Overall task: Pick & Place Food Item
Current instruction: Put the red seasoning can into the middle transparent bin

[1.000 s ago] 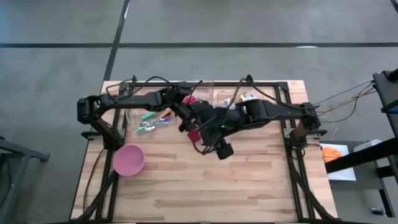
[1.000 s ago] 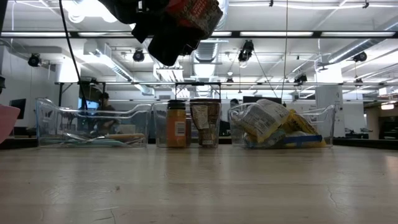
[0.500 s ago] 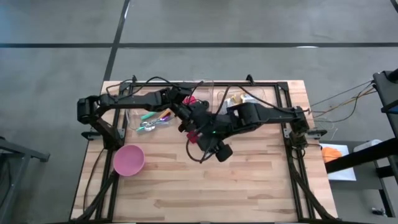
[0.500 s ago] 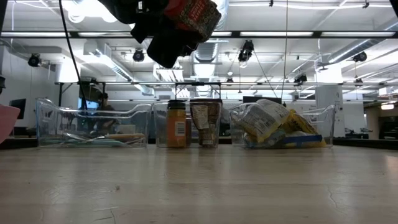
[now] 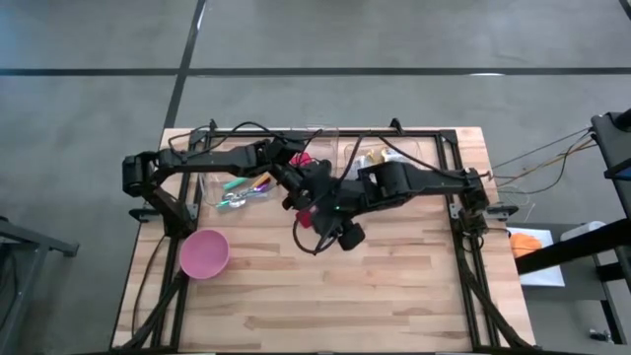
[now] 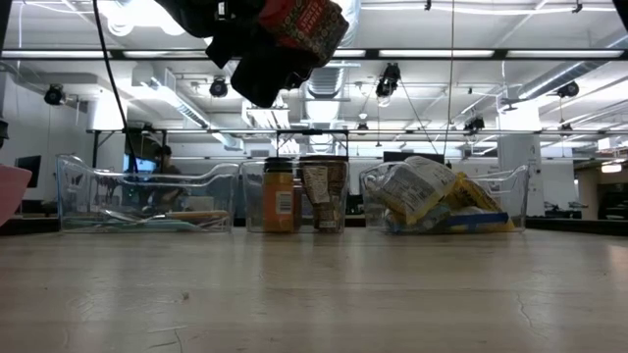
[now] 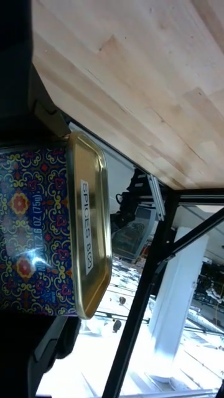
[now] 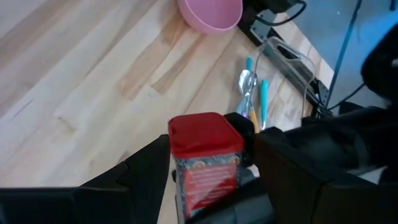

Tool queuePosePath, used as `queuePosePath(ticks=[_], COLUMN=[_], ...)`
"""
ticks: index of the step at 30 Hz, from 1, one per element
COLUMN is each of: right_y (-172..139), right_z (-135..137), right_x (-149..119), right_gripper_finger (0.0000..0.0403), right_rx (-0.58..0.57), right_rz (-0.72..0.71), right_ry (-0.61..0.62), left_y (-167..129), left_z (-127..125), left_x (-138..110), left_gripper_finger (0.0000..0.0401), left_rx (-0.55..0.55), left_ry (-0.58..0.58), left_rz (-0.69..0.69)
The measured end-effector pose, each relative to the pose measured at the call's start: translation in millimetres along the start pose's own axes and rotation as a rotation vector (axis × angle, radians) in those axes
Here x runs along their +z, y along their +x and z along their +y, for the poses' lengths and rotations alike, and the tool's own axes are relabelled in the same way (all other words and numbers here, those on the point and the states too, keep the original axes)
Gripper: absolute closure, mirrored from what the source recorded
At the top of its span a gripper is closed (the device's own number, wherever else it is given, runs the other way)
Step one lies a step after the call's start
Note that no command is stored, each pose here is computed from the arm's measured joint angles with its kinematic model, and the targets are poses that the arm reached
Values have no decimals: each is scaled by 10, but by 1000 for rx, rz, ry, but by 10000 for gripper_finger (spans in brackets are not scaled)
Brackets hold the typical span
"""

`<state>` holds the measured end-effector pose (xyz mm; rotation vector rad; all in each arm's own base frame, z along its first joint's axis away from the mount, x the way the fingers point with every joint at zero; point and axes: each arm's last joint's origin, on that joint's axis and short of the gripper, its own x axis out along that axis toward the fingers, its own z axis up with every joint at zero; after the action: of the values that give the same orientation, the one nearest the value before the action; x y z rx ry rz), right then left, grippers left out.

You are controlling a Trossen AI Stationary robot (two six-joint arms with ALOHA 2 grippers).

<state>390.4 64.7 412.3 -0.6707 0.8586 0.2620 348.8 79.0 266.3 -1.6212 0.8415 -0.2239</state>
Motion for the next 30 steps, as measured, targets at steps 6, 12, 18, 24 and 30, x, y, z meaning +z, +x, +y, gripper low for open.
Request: queuePosePath(ticks=[6, 12, 18, 24, 30], right_y=[81, 100, 114, 54, -185], right_z=[8, 25, 34, 165, 190], right_x=[-7, -29, -40, 47, 90], right_gripper_finger=[174, 174, 174, 174, 174], right_rx=[-12, -6, -34, -83, -134], right_rz=[40, 75, 117, 122, 35], right_ry=[-37, -18, -131, -103, 274], left_y=[0, -1, -12, -45, -228], left_z=[20, 52, 55, 17, -194], left_x=[-4, -2, 10, -19, -131], left_gripper_finger=[106, 106, 106, 106, 106], left_rx=[14, 42, 43, 36, 13], left_ry=[-14, -49, -60, 138, 328], left_rz=[3, -24, -40, -35, -204])
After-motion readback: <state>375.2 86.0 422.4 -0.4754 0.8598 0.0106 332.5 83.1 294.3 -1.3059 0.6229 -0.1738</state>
